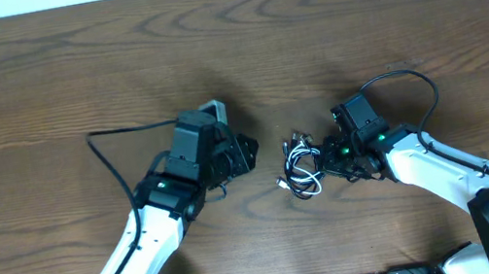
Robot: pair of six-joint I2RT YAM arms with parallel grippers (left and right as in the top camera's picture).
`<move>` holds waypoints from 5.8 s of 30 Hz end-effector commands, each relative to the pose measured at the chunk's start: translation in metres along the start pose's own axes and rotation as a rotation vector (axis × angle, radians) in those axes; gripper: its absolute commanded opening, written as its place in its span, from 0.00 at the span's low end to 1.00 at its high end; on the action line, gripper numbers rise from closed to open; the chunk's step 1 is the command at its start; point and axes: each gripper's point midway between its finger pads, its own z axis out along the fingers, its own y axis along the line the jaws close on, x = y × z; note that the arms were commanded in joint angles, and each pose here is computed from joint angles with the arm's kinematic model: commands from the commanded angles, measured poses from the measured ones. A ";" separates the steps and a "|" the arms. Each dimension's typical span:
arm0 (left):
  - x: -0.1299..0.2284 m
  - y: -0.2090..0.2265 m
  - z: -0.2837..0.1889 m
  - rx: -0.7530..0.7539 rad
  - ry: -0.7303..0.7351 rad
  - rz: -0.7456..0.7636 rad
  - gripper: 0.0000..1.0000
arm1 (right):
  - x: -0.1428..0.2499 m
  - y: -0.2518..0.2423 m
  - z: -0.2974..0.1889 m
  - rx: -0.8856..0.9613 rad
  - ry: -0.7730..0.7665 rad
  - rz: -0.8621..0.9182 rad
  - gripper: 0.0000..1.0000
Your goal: Untangle cables
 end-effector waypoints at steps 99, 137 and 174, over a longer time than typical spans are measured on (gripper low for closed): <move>0.086 -0.023 0.084 0.048 0.343 -0.221 0.07 | 0.001 -0.015 0.000 0.077 -0.004 -0.030 0.01; 0.024 0.060 0.010 -0.164 0.148 -0.179 0.38 | 0.005 0.089 -0.020 -0.458 0.007 -0.486 0.01; -0.025 0.061 -0.051 -0.088 -0.073 -0.053 0.38 | -0.128 0.094 -0.187 0.101 -0.995 -0.983 0.01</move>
